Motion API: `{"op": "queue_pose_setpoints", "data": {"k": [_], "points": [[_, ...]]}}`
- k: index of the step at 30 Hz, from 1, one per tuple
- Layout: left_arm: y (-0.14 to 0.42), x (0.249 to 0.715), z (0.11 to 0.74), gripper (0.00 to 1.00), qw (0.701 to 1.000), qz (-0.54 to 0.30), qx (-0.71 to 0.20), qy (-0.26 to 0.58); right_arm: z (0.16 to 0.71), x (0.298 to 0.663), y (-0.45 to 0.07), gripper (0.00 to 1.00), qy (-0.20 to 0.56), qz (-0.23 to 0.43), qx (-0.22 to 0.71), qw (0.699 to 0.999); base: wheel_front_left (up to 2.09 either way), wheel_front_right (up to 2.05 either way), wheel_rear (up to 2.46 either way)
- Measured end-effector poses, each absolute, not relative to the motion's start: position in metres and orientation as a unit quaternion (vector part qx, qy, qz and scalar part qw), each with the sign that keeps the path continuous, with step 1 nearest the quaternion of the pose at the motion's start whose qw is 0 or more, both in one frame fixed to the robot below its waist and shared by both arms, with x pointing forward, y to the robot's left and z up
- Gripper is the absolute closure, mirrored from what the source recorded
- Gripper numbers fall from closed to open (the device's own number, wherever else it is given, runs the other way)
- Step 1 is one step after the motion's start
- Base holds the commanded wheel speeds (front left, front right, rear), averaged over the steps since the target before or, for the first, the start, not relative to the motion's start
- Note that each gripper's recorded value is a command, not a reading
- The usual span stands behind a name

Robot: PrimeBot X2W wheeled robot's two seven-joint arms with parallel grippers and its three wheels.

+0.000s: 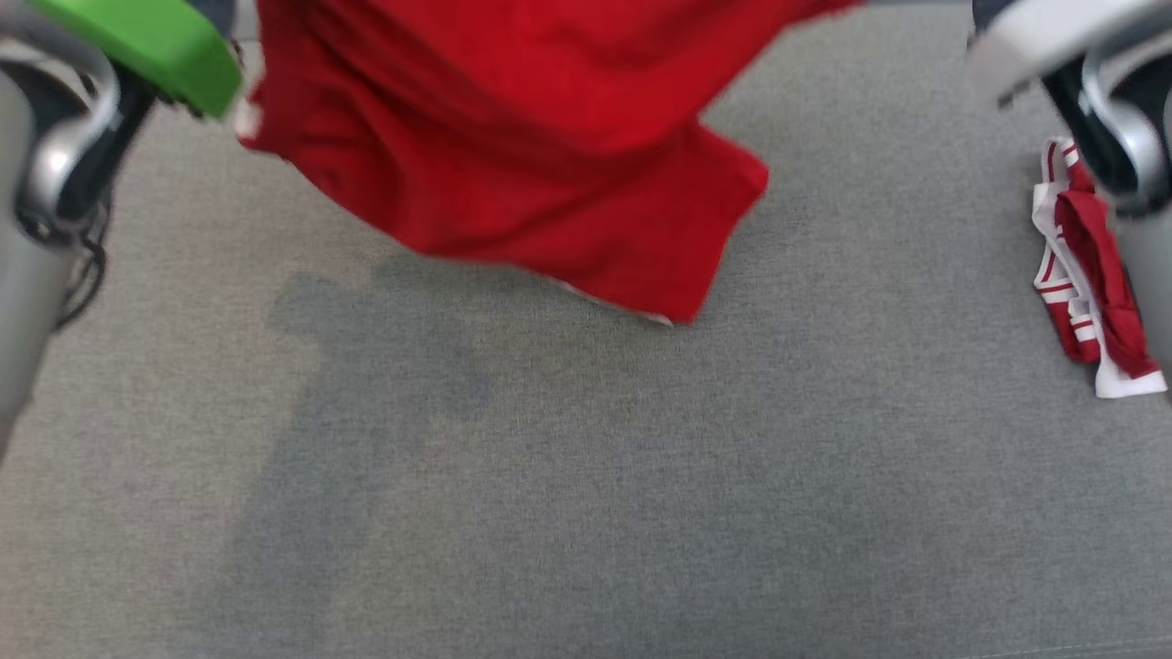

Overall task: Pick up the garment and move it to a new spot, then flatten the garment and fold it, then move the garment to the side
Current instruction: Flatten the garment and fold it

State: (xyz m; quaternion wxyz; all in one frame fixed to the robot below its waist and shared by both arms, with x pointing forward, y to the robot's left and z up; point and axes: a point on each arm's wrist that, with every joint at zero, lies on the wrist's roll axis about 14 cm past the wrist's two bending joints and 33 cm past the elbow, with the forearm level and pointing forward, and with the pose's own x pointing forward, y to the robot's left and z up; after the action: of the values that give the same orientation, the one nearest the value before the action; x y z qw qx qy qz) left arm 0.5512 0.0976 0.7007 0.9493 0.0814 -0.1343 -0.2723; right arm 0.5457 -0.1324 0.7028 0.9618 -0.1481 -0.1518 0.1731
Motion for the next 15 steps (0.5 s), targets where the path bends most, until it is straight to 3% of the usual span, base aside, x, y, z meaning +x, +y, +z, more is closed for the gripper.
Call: {"op": "queue_pose_setpoints", "data": {"k": [9,15], "points": [[0.108,0.666,0.706,1.0,0.95,-0.219,0.083,-0.206,0.733,0.663,-0.131,1.0,-0.197,0.134,-0.153,0.959,0.0,0.0,0.0],[0.098,0.711,0.638,1.0,0.962,-0.207,0.034,-0.173,0.655,0.704,-0.129,1.0,-0.164,0.134,-0.152,0.965,0.0,0.0,0.0]]}}
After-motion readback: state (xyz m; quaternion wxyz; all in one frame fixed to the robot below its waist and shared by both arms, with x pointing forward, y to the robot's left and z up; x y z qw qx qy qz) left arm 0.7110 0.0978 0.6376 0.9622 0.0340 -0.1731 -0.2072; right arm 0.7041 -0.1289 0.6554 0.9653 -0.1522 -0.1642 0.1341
